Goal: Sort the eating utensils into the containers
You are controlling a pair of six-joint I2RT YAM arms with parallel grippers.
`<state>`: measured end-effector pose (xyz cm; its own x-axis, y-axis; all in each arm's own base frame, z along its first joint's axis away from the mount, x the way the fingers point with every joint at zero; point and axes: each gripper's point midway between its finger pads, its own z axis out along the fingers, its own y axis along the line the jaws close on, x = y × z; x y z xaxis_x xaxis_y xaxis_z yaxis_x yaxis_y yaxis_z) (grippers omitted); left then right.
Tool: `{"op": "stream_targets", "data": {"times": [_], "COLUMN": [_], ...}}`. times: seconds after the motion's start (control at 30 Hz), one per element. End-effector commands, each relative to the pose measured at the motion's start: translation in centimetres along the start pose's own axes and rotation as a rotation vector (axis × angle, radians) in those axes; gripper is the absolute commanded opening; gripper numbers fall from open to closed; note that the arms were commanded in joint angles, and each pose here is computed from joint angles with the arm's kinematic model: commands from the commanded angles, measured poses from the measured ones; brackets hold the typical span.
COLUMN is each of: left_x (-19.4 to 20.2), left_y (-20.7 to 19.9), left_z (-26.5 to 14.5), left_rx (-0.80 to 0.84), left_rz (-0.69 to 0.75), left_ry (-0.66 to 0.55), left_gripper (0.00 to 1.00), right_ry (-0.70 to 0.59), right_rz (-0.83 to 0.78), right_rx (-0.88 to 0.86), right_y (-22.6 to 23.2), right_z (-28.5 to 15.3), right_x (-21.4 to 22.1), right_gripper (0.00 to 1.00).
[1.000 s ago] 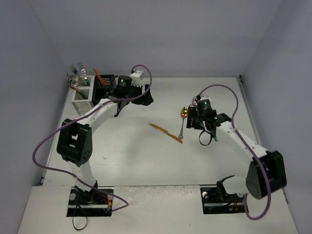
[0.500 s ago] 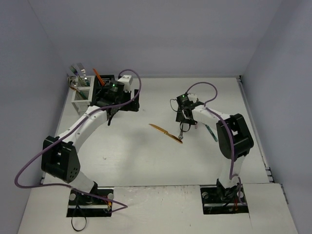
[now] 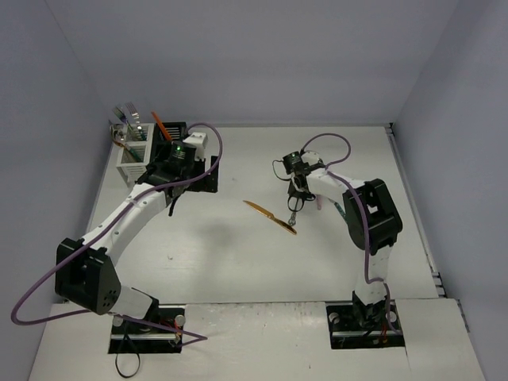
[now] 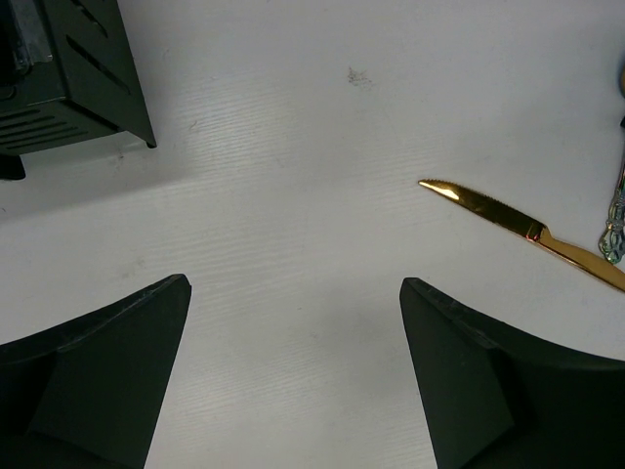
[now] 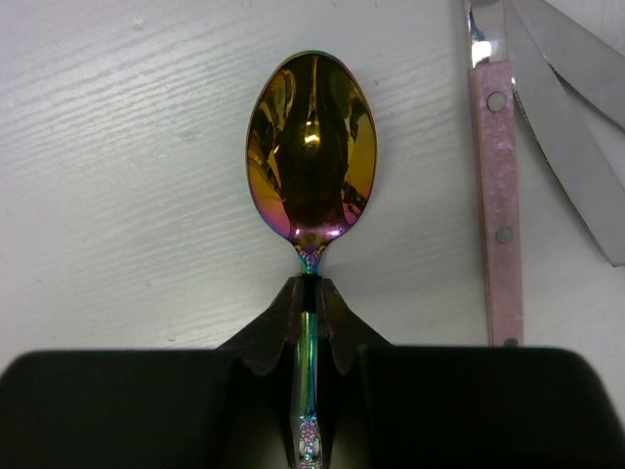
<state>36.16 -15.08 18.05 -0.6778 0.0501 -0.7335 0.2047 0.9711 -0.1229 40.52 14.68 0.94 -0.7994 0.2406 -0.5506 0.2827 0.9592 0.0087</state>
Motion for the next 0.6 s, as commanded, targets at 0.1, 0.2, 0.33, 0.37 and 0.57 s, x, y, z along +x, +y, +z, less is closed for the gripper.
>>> {"op": "stream_targets", "data": {"times": [0.1,0.2,0.33,0.37,0.57], "left_x": [-1.8,-2.0,-3.2,-3.6,-6.7], "left_y": [-1.1,-1.9,-3.5,-4.0,-7.2], "left_z": [-1.6,-1.8,-2.2,-2.4,-3.2], "left_rx": [0.051,0.097,0.175,0.202,0.364], "left_rz": [-0.019,-0.021,-0.030,-0.032,-0.072], "left_ry": [-0.079,-0.084,-0.112,-0.119,-0.193], "left_gripper": [0.87,0.87,0.87,0.87,0.87], "right_ry": [0.004,-0.053,-0.147,-0.176,-0.332], "right_rz": [-0.055,-0.128,-0.240,-0.260,-0.450], "right_rx": [0.004,-0.027,-0.120,-0.154,-0.445], "right_y": [0.6,1.4,2.9,3.4,7.6], "right_z": [0.3,-0.7,-3.3,-4.5,-11.8], "right_x": [-0.7,-3.2,-6.4,-7.1,-8.5], "right_gripper": [0.00,0.00,0.00,0.00,0.00]}}
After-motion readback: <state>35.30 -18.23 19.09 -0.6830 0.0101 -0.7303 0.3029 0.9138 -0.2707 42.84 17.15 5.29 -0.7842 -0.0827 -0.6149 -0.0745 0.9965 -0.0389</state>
